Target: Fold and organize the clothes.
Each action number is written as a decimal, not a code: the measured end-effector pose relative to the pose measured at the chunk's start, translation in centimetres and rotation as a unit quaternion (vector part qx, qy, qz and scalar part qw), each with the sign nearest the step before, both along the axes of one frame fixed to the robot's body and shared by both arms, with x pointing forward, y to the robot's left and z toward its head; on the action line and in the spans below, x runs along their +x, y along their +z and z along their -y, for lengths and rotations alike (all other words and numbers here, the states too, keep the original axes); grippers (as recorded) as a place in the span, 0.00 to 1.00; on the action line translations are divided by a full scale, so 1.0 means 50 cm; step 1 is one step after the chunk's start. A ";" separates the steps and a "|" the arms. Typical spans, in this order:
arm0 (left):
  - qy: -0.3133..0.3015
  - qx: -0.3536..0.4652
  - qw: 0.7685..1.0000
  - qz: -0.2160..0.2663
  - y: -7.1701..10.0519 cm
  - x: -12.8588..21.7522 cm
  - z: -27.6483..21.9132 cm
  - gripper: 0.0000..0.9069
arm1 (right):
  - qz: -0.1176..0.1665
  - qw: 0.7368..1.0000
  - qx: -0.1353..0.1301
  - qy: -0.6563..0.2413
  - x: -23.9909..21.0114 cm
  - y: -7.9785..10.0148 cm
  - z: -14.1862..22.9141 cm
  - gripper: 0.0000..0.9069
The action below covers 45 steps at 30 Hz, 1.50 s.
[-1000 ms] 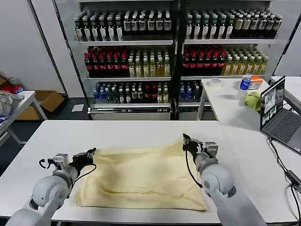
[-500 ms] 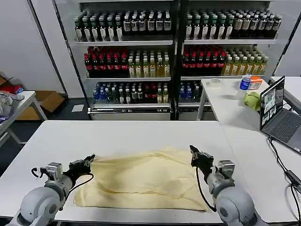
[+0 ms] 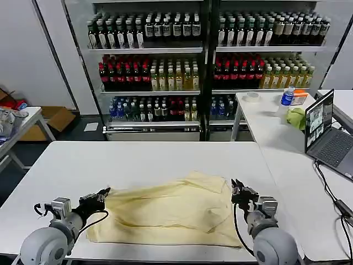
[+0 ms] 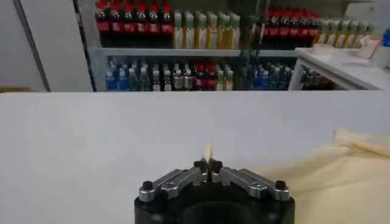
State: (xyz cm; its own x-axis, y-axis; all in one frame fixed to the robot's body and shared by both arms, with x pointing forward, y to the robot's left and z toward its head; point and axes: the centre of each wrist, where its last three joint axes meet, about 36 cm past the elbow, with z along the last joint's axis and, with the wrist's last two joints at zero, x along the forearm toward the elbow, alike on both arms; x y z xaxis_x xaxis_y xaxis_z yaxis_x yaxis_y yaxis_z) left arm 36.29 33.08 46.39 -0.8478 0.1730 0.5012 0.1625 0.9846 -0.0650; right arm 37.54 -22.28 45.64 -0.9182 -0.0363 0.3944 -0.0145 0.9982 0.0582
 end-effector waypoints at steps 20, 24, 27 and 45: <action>-0.006 0.000 1.000 -0.007 -0.012 -0.004 0.008 0.03 | -0.058 0.998 0.014 -0.036 0.164 -0.099 -0.069 1.00; -0.007 0.001 1.000 -0.006 -0.010 -0.003 0.007 0.03 | -0.062 0.997 0.022 -0.038 0.185 -0.103 -0.081 0.06; -0.008 0.001 1.000 -0.005 -0.009 -0.003 0.008 0.03 | -0.065 0.997 0.028 -0.038 0.194 -0.104 -0.089 0.00; -0.012 -0.002 1.000 -0.007 -0.013 0.002 0.012 0.03 | -0.074 0.995 0.050 -0.039 0.201 -0.112 -0.099 0.00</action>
State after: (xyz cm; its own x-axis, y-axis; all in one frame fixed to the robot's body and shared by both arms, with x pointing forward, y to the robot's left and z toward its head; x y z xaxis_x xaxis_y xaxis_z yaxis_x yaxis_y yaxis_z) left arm 36.40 32.49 45.73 -0.8362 0.1956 0.5124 0.1861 0.9800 -0.0705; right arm 47.56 -17.31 40.05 -0.8521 -0.0125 0.5232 0.0792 0.9851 0.1525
